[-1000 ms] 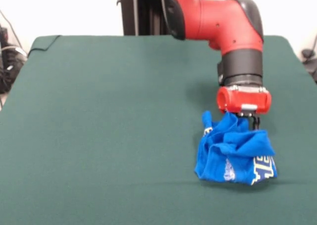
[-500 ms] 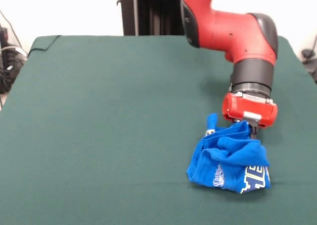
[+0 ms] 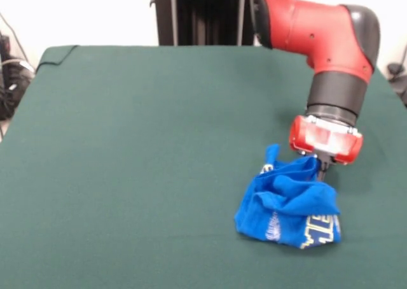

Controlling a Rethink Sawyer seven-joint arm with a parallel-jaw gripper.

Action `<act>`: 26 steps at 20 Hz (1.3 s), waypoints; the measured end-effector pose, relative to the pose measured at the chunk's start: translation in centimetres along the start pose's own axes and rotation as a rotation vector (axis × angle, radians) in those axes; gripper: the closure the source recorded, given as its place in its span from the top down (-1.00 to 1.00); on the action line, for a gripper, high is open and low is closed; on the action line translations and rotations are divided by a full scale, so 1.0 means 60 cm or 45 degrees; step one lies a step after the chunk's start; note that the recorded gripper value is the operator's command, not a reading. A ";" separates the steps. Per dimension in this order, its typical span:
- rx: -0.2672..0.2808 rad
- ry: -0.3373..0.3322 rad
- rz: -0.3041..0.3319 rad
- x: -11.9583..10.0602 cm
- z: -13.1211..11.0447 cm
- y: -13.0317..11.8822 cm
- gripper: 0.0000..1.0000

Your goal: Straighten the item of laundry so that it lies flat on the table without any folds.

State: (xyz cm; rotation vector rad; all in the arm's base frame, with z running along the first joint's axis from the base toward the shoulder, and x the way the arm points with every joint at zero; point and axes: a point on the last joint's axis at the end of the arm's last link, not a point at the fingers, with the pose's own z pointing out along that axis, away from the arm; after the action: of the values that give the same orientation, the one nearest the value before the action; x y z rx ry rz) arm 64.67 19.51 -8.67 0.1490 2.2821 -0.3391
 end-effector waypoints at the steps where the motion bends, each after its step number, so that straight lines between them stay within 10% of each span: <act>1: 0.063 0.051 0.034 -0.002 -0.003 -0.005 -1.00; 4: 0.165 0.176 0.009 0.003 -0.023 -0.013 -1.00; 8: 0.201 0.557 -0.237 0.020 -0.094 -0.028 -1.00; 13: 0.343 1.288 -0.435 0.038 -0.227 -0.113 -1.00; 18: 0.566 1.884 -0.383 -0.005 -0.359 -0.208 -1.00; 22: 0.566 1.789 -0.364 -0.045 -0.364 -0.232 -1.00; 26: 0.510 1.009 -0.492 -0.131 -0.288 -0.258 -1.00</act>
State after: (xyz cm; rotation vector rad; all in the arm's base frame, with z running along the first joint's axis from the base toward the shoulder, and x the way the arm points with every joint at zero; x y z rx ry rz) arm 54.30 9.71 11.26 0.0416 2.9930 -1.1015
